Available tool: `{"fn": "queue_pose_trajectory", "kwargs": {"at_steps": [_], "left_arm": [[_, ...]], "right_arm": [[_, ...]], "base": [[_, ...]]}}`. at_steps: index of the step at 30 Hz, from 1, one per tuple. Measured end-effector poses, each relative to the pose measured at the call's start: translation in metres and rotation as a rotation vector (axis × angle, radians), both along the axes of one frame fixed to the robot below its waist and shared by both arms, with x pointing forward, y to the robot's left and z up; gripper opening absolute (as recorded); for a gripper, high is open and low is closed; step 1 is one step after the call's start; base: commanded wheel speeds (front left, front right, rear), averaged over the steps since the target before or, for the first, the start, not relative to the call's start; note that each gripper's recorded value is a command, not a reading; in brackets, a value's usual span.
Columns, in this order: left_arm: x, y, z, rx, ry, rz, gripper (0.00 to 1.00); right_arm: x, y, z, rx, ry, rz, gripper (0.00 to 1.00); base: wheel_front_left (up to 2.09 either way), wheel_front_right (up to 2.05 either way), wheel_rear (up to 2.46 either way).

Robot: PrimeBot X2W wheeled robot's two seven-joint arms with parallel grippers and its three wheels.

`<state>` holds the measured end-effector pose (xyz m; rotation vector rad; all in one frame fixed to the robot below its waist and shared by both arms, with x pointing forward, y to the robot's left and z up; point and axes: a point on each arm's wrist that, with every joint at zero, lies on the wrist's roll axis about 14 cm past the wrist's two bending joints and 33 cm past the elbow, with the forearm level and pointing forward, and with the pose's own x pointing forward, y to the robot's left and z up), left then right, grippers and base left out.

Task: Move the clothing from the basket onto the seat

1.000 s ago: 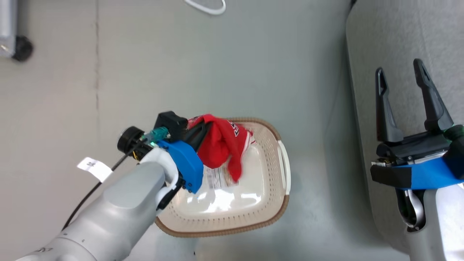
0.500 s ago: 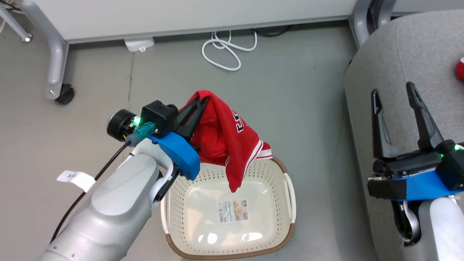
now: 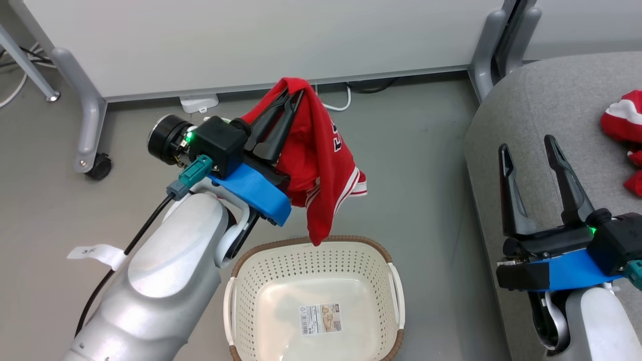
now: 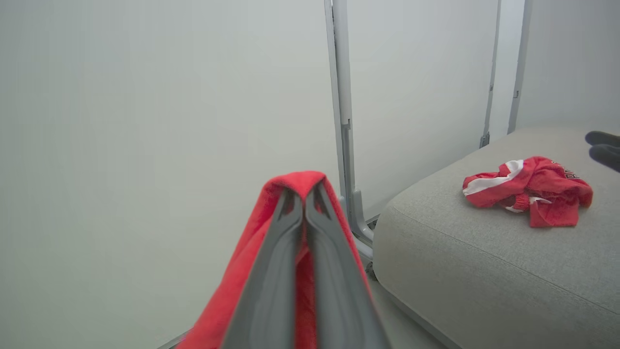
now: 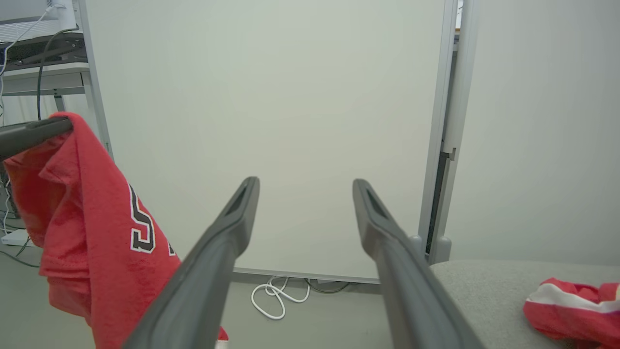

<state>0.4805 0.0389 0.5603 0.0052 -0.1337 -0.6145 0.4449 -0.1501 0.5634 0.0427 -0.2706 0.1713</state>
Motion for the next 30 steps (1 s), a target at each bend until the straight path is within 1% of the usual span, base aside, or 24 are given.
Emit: {"fn": "queue_pose_trajectory", "kwargs": {"at_steps": [7, 14, 22, 26, 30], "left_arm": [[-0.008, -0.022, 0.044, -0.026, -0.12, -0.057, 0.0], [-0.012, -0.041, 0.068, -0.041, -0.186, -0.11, 0.0], [-0.014, -0.048, 0.068, -0.034, -0.19, -0.13, 0.0], [-0.013, -0.048, 0.066, -0.03, -0.185, -0.13, 0.0], [-0.013, -0.047, 0.063, -0.027, -0.178, -0.128, 0.0]], "right_arm": [[-0.009, 0.001, 0.006, 0.008, -0.011, 0.0, 1.0], [-0.011, 0.003, 0.006, 0.015, -0.012, 0.003, 1.0], [-0.012, 0.005, 0.01, 0.018, -0.022, 0.01, 1.0], [-0.012, 0.017, 0.017, 0.008, -0.046, 0.053, 1.0], [-0.011, 0.039, 0.032, -0.009, -0.091, 0.124, 1.0]], "base": [[0.0, 0.0, 0.0], [0.0, 0.0, 0.0], [0.0, 0.0, 0.0], [0.0, 0.0, 0.0], [0.0, 0.0, 0.0]]}}
